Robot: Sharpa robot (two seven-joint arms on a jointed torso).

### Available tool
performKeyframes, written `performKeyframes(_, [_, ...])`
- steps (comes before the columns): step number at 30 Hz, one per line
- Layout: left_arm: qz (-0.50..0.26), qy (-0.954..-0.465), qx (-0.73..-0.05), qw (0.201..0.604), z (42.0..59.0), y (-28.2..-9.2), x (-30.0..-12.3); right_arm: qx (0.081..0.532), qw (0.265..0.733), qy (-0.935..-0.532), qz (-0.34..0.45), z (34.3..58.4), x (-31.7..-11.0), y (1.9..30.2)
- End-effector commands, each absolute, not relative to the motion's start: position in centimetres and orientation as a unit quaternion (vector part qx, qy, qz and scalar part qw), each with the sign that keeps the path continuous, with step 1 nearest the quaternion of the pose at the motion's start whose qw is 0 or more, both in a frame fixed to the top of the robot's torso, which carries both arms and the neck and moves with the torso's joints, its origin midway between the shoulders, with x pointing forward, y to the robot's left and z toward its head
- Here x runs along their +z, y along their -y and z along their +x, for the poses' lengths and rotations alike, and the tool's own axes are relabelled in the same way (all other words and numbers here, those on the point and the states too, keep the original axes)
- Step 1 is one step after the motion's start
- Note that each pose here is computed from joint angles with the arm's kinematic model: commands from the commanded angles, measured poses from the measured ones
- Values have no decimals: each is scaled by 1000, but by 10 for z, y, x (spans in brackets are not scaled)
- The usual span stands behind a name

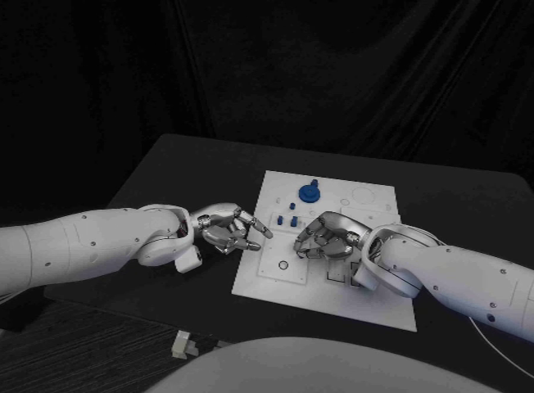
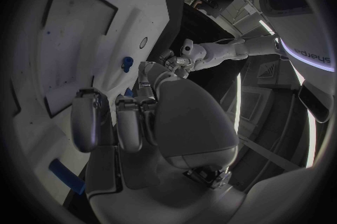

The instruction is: Assemble the parts on the task board

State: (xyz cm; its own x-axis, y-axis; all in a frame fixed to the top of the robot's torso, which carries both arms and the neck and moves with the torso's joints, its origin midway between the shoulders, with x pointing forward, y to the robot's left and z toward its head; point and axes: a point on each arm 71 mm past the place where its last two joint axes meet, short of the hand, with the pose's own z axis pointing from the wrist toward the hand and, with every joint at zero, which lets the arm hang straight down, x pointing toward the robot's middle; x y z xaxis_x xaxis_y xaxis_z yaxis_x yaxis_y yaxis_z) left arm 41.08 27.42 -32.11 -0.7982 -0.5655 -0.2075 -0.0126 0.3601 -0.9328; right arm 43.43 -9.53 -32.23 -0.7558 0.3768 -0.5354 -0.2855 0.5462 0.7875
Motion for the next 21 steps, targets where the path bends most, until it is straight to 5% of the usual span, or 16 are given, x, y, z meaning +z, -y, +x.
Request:
performKeyframes(1, [-184,-781,-540,252,410,-272,-321,469,353,-809,35,431,-325,98])
performKeyframes(9, [-184,-781,-541,252,410,-272,-321,445,405,-798,-30,429,-303,100])
performKeyframes(21, [-184,-780,-542,253,410,-272,-320,322,543,-718,-294,412,-250,88])
